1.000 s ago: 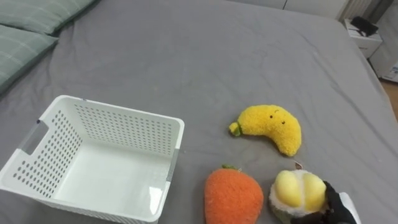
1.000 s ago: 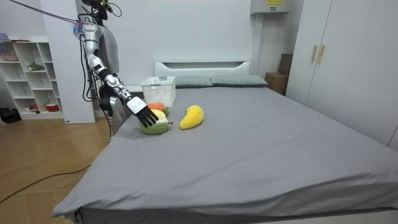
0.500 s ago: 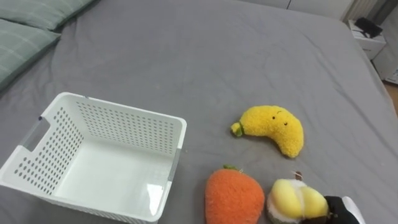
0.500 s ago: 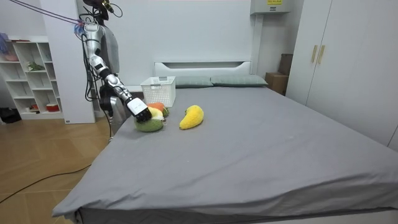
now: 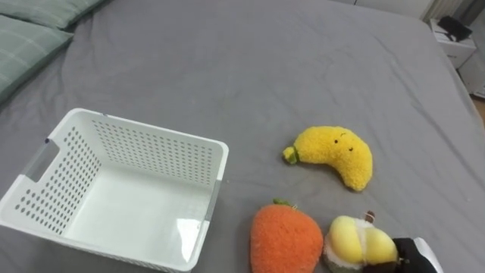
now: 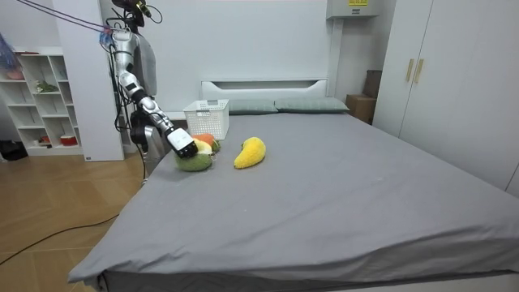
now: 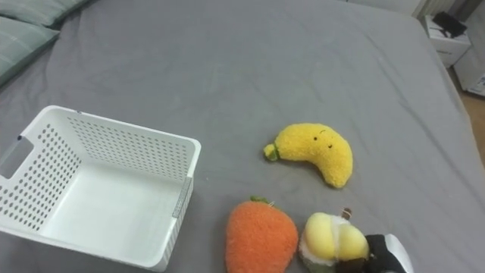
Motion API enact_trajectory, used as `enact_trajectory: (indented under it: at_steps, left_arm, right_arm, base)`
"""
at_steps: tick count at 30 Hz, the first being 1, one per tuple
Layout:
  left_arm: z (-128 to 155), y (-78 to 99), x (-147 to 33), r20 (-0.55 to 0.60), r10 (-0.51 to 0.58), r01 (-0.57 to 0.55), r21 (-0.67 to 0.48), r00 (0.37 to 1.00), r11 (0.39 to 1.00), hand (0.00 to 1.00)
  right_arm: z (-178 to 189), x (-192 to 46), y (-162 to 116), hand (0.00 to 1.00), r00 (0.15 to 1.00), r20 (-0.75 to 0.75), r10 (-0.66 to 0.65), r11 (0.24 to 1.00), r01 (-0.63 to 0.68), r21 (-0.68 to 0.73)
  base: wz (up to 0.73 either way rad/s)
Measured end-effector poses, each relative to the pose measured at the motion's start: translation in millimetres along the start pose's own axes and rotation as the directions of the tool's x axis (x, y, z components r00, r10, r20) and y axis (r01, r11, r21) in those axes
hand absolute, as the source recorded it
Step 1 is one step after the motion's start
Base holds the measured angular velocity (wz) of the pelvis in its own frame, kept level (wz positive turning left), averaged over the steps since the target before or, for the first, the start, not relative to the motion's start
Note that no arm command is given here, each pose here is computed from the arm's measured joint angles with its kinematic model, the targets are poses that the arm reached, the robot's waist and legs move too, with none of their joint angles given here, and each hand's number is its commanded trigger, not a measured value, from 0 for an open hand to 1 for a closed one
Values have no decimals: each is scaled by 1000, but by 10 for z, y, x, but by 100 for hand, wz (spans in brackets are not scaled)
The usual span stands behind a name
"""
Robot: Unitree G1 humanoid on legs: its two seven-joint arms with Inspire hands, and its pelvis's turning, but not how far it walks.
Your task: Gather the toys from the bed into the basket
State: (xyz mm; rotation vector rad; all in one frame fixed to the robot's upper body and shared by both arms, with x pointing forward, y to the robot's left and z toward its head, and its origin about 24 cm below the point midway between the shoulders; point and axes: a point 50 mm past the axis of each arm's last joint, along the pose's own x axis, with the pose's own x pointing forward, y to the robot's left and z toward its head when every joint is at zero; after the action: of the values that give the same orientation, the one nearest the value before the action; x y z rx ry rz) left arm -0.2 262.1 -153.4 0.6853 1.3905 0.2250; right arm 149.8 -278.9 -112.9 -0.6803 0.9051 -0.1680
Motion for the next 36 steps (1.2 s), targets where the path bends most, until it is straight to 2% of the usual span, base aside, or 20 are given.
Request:
enact_trajectory:
  at_steps: [5, 10, 12, 22, 24, 30, 36]
  left_arm:
    - [0, -14, -3, -3, -4, 4, -4, 1000, 1000, 0]
    - [49, -4, 7, 4, -2, 3, -27, 1000, 1000, 0]
    - [105, 34, 24, 15, 12, -12, -43, 1000, 999, 0]
    - [203, 68, 43, 41, 42, -40, -50, 998, 998, 0]
    - [224, 67, 45, 45, 42, -39, -53, 998, 998, 0]
    - [274, 74, 51, 56, 44, -41, -57, 997, 998, 0]
    - [263, 69, 57, 46, 49, -47, -50, 998, 998, 0]
  right_arm:
    - [73, 4, -23, 100, 1000, 27, -10, 1000, 10, 1]
    - [465, -25, -152, 100, 981, 184, -62, 998, 58, 31]
    - [778, -101, -256, 100, 943, 317, -99, 995, 88, 51]
    - [1376, -430, -466, 100, 802, 575, -159, 987, 121, 105]
    - [1548, -569, -531, 100, 743, 649, -163, 987, 125, 105]
    - [1813, -807, -629, 100, 635, 752, -176, 984, 125, 124]
    - [1944, -897, -652, 100, 586, 791, -176, 984, 114, 134]
  base:
    - [-3]
    - [-10]
    - [0]
    - [1]
    - [-8]
    - [-1]
    - [0]
